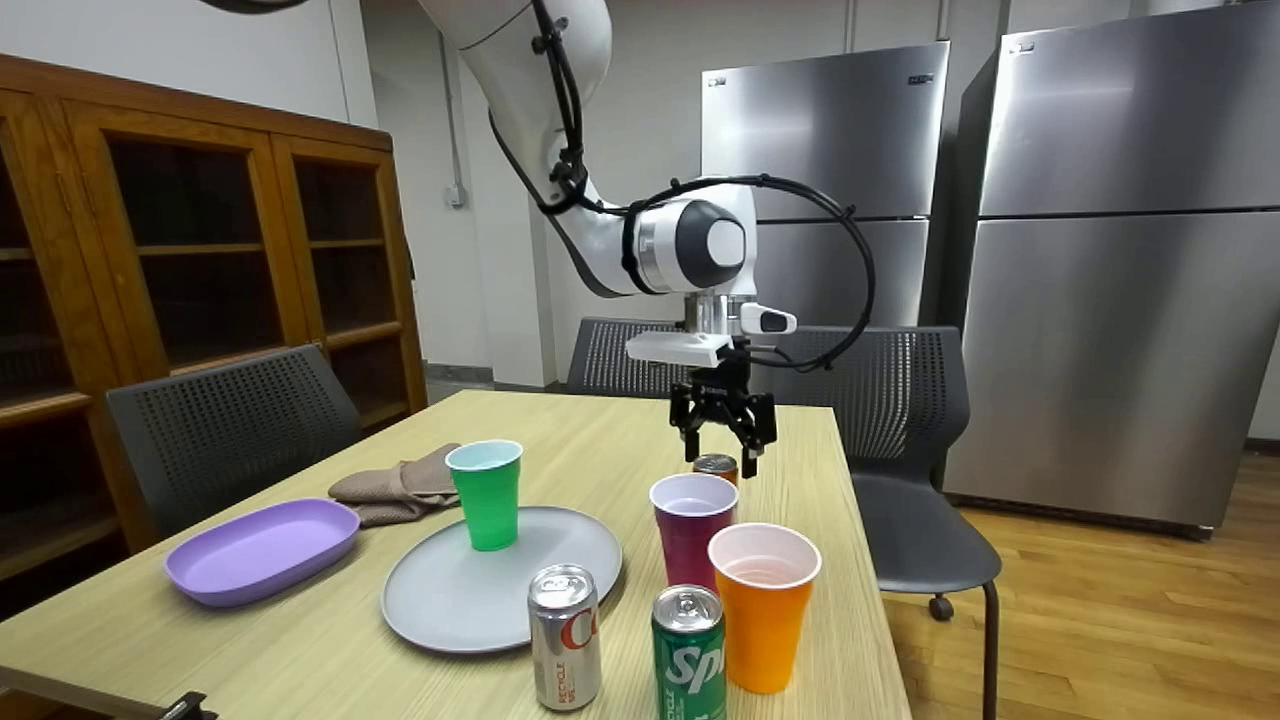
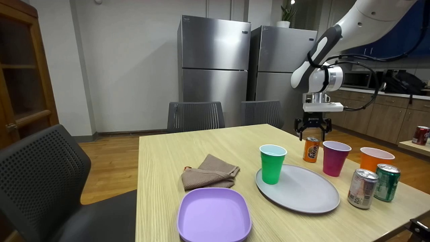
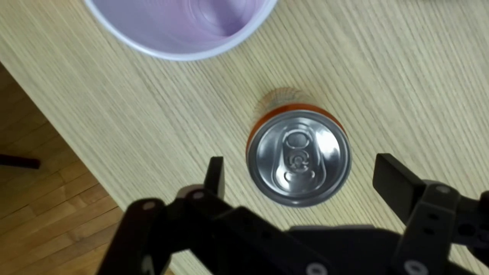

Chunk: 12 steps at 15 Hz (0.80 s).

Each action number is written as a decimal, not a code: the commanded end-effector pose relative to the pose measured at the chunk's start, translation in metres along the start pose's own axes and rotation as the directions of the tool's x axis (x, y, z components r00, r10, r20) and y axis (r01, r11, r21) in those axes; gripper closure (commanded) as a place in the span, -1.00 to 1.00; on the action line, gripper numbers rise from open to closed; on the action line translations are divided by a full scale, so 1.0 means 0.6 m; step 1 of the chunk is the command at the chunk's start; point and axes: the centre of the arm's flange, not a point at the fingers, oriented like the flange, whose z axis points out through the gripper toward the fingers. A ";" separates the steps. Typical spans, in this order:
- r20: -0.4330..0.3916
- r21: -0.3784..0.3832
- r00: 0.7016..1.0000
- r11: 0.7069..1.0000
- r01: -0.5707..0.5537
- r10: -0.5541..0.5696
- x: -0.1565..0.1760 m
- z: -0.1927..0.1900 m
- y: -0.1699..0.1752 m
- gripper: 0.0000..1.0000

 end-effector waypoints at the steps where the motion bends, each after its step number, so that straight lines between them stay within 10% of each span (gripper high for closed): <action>1: 0.033 -0.009 0.999 1.000 -0.002 0.002 0.019 0.003 -0.006 -1.00; 4: 0.041 -0.010 0.999 1.000 0.000 0.000 0.021 0.008 -0.010 -0.96; 5: 0.042 -0.009 0.999 1.000 0.001 -0.001 0.022 0.009 -0.011 -0.47; 12: 0.029 -0.004 1.000 1.000 0.004 -0.004 0.015 -0.005 -0.010 0.23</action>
